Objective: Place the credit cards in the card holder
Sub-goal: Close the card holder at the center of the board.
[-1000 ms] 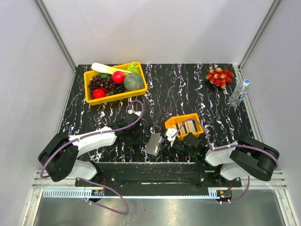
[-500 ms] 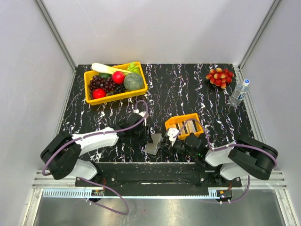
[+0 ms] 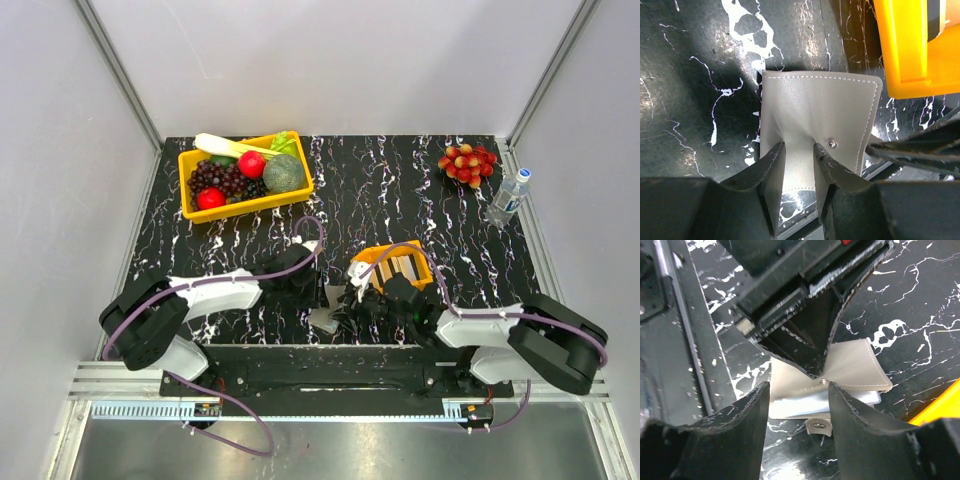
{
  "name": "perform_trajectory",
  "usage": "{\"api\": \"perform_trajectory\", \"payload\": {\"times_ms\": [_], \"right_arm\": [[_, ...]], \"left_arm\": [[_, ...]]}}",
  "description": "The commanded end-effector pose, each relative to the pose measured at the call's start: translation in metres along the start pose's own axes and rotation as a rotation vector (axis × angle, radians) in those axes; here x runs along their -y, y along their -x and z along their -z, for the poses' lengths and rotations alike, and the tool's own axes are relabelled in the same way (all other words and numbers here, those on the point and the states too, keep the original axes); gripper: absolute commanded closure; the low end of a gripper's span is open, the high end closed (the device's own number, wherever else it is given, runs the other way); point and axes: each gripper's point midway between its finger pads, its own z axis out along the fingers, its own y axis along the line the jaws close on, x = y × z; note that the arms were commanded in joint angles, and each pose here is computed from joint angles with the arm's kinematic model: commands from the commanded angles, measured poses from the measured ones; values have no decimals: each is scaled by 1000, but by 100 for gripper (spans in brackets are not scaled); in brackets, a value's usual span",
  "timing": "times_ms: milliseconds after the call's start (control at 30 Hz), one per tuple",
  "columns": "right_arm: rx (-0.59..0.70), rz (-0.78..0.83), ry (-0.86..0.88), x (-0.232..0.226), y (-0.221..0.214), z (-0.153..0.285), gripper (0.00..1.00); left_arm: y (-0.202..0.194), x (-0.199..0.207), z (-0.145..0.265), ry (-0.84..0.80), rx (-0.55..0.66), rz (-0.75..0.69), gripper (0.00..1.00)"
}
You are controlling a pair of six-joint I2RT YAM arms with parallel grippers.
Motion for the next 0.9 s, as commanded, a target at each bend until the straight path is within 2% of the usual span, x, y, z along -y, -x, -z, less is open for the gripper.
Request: {"api": "perform_trajectory", "payload": {"times_ms": [0,133,167,267,333,400,533,633,867], "right_arm": [[-15,-192,3,-14,21,8,41],[-13,-339,-129,-2,39,23,36],[-14,-405,-192,5,41,27,37],[-39,-615,-453,33,39,43,50],[-155,-684,-463,23,28,48,53],[-208,-792,-492,17,20,48,55],[-287,-922,-437,-2,11,34,52],[-349,-940,-514,5,-1,31,48],[-339,-981,-526,11,-1,8,47]], "left_arm": [[-18,-16,-9,77,-33,51,67],[-21,-19,-8,79,-18,95,67],[-20,-19,-8,75,-9,101,67],[-20,-16,-7,64,4,110,67],[-17,-14,-5,59,16,108,67],[-17,-12,-3,49,19,102,67],[-16,-10,0,34,21,84,67],[-18,-11,2,34,19,76,67],[-20,-15,7,43,25,70,66]]}}
